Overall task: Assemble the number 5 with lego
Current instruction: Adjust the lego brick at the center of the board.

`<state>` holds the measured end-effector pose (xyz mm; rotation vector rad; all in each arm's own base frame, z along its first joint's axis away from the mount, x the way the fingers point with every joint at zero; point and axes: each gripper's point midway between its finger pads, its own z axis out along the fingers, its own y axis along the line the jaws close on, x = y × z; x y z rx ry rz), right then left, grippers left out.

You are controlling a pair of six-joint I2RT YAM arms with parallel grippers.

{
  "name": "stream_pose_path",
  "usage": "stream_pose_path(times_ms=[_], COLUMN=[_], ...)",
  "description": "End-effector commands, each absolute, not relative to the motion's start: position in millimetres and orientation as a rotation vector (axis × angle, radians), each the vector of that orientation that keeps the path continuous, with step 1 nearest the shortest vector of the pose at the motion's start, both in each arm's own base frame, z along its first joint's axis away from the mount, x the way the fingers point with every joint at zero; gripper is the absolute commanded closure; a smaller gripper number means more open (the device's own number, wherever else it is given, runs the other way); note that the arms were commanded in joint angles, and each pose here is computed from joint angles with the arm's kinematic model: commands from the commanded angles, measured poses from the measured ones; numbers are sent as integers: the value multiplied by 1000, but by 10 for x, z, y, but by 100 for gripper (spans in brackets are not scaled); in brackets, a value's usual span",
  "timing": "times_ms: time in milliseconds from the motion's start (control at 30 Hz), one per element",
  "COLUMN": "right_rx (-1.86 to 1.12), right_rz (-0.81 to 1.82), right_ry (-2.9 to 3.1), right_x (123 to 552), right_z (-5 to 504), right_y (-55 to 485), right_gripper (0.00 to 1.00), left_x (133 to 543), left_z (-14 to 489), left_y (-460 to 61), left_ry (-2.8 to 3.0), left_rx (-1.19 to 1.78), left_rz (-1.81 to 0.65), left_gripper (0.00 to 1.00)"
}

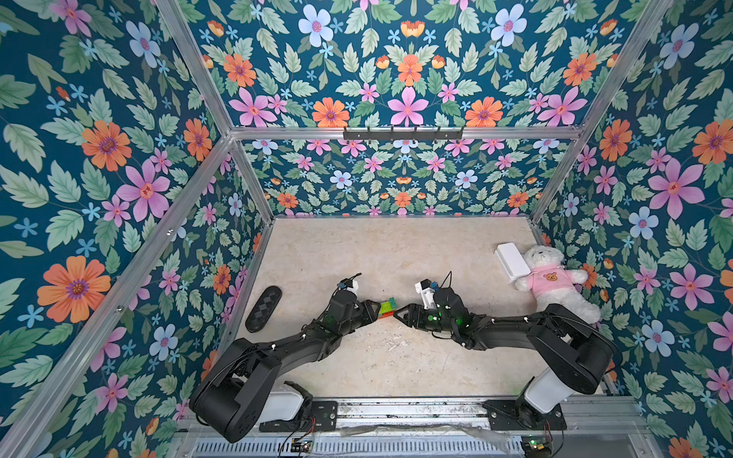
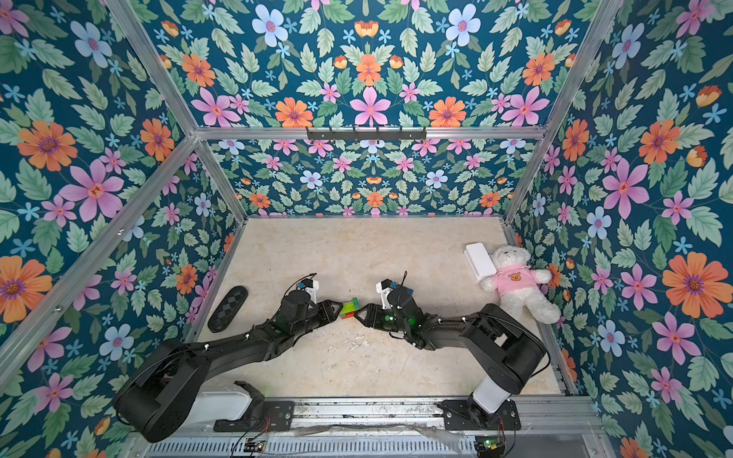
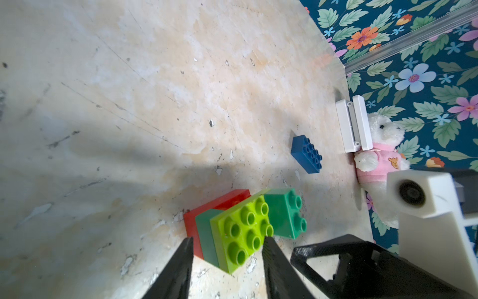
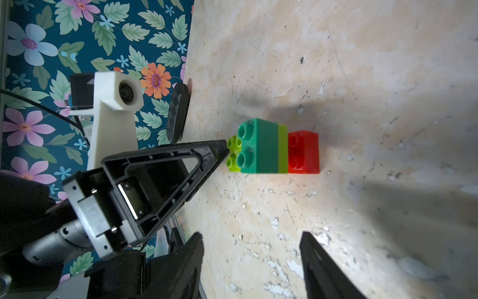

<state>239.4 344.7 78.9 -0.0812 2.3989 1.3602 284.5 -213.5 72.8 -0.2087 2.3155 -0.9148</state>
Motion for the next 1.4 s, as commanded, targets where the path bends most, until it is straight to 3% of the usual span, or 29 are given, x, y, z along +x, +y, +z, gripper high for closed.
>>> stream_pose_path(times_ms=[0,467,767,1367], right_rx=[-48,-2,-3,5], right_rz=[1365,1376,1365,1253], right_ry=[2384,2392,2360,2365], right_x=[2401,2309,2327,2375], right_z=[779,648,767,818], right_y=[3466,3417,3378,3253], right_gripper=[39,43,44,43], left_x=[2921,3138,2915,2518], left_z=[745,818,761,709], left_y=[-2125,-2357,-2343,-2398], left_ry=[2304,2260,2251,2239], left_rx=[-176,-97,-124,-174], left_rz=[-871,-1006,-1109,-1179], left_gripper=[51,55,61,61])
